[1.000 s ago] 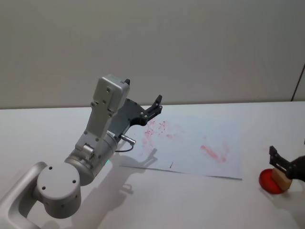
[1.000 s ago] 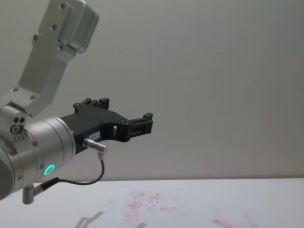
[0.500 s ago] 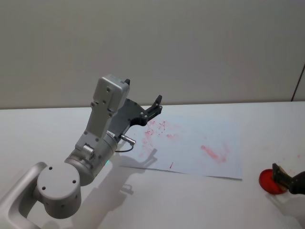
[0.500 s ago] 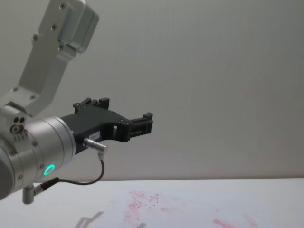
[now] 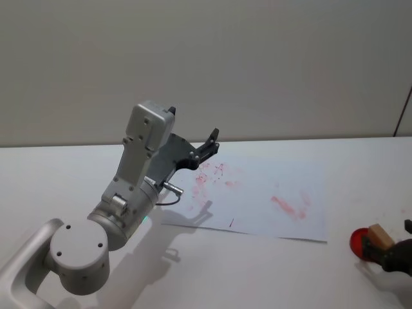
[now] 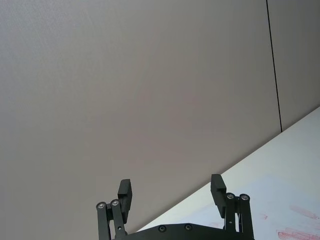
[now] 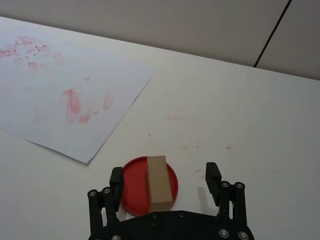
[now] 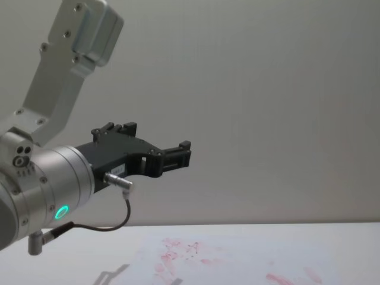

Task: Use the one hand to pick up the stamp and affix it onto the A4 paper.

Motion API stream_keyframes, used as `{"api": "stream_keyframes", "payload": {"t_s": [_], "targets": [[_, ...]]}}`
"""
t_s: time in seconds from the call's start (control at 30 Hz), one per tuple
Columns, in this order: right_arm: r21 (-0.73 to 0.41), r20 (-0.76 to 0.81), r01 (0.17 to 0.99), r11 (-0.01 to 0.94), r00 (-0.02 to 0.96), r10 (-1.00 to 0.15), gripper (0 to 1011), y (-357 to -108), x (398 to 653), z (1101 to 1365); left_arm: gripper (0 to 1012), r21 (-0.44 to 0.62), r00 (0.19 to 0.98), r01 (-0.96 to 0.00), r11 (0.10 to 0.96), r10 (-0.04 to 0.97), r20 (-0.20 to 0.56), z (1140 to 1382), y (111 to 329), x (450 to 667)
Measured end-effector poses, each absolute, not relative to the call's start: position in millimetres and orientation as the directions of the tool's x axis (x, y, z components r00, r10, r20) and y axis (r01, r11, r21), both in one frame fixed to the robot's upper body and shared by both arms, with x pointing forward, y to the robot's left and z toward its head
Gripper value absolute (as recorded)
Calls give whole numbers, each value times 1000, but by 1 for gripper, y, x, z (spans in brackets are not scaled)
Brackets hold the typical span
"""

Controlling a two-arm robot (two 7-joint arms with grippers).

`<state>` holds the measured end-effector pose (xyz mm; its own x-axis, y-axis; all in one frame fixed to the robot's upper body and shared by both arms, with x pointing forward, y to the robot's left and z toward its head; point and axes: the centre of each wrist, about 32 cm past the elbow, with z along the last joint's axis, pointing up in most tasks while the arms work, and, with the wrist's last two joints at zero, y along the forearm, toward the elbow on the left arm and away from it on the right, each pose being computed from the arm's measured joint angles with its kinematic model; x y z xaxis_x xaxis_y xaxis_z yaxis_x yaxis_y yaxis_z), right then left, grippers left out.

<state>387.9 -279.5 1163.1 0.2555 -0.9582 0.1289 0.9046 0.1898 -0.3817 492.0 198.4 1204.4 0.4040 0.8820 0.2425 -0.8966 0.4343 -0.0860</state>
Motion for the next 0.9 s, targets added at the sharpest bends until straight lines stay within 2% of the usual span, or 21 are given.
{"api": "stream_keyframes", "payload": {"t_s": [0.23, 0.53, 0.57, 0.73, 0.83, 0.9], "targets": [[-394, 129, 897, 201, 270, -954, 994, -276, 394, 1161, 1001, -86, 404, -897, 434, 882, 242, 1204, 198, 492], [-404, 127, 890, 211, 283, -951, 743, -273, 399, 1159, 1001, -86, 404, -897, 434, 882, 242, 1204, 198, 492], [-405, 128, 890, 211, 284, -950, 743, -272, 400, 1159, 1000, -86, 404, -897, 434, 882, 242, 1204, 198, 492], [-408, 127, 887, 214, 288, -949, 546, -271, 401, 1158, 1001, -86, 404, -897, 434, 882, 242, 1204, 198, 492], [-409, 127, 887, 215, 289, -949, 487, -271, 402, 1158, 1001, -86, 404, -897, 434, 882, 242, 1204, 198, 492], [-409, 128, 887, 215, 289, -949, 407, -271, 402, 1158, 1001, -86, 404, -897, 434, 882, 242, 1204, 198, 492]]}}
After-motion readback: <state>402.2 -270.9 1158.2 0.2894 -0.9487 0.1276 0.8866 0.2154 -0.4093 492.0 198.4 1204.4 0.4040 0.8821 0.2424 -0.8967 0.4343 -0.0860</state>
